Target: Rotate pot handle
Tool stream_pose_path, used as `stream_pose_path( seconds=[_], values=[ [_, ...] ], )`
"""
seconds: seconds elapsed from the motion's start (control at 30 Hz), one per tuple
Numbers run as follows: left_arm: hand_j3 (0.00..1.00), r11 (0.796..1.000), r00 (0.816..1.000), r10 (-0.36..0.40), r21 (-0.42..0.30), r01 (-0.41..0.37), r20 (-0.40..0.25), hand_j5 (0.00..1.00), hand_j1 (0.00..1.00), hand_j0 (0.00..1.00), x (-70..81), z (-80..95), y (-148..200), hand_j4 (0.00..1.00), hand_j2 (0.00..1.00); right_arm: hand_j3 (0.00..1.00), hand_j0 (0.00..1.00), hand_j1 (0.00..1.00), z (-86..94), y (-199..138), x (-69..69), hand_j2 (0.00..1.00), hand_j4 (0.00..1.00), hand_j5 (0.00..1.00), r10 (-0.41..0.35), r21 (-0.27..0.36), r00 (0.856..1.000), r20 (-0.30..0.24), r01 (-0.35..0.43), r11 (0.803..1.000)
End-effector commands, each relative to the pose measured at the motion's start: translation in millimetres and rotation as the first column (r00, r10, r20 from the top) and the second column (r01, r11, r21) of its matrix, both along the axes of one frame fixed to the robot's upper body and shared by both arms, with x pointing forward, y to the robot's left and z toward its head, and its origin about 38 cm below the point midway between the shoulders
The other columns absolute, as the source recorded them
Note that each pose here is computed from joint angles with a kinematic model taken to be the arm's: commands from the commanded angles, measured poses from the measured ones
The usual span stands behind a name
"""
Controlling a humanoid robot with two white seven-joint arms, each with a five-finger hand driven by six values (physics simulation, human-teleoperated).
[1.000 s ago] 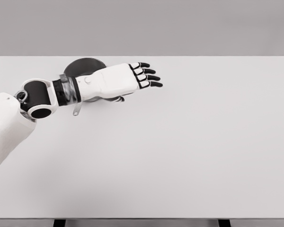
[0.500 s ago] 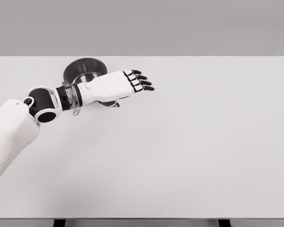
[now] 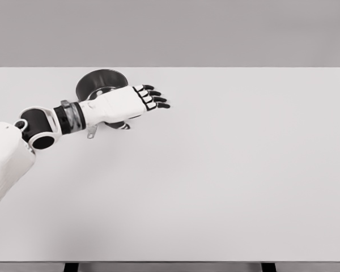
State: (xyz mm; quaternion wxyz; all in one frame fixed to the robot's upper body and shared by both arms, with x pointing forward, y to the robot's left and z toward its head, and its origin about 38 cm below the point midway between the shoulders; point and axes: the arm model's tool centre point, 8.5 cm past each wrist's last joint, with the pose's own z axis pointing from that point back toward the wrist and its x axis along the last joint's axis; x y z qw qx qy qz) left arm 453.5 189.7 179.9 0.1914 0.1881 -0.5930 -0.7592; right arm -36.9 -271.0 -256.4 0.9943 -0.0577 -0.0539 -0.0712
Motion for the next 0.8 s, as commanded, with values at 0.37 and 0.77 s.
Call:
stream_pose_path(
  seconds=[0.37, 0.77],
  values=[
    [1.00, 0.994, 0.995, 0.101, 0.031, -0.102, 0.014, 1.00, 1.00, 1.00, 2.8, 7.9, 54, 1.00, 1.00, 1.00, 1.00, 1.00, 0.0, 0, 0.0, 1.00, 1.00, 1.00, -0.001, 0.000, 1.000, 0.000, 0.001, 1.000],
    [1.00, 0.984, 0.985, 0.172, 0.041, -0.173, 0.018, 1.00, 1.00, 1.00, -0.2, 9.9, 89, 1.00, 1.00, 1.00, 1.00, 1.00, 0.0, 0, 0.0, 1.00, 1.00, 1.00, -0.002, 0.000, 1.000, 0.000, 0.002, 1.000]
  ],
)
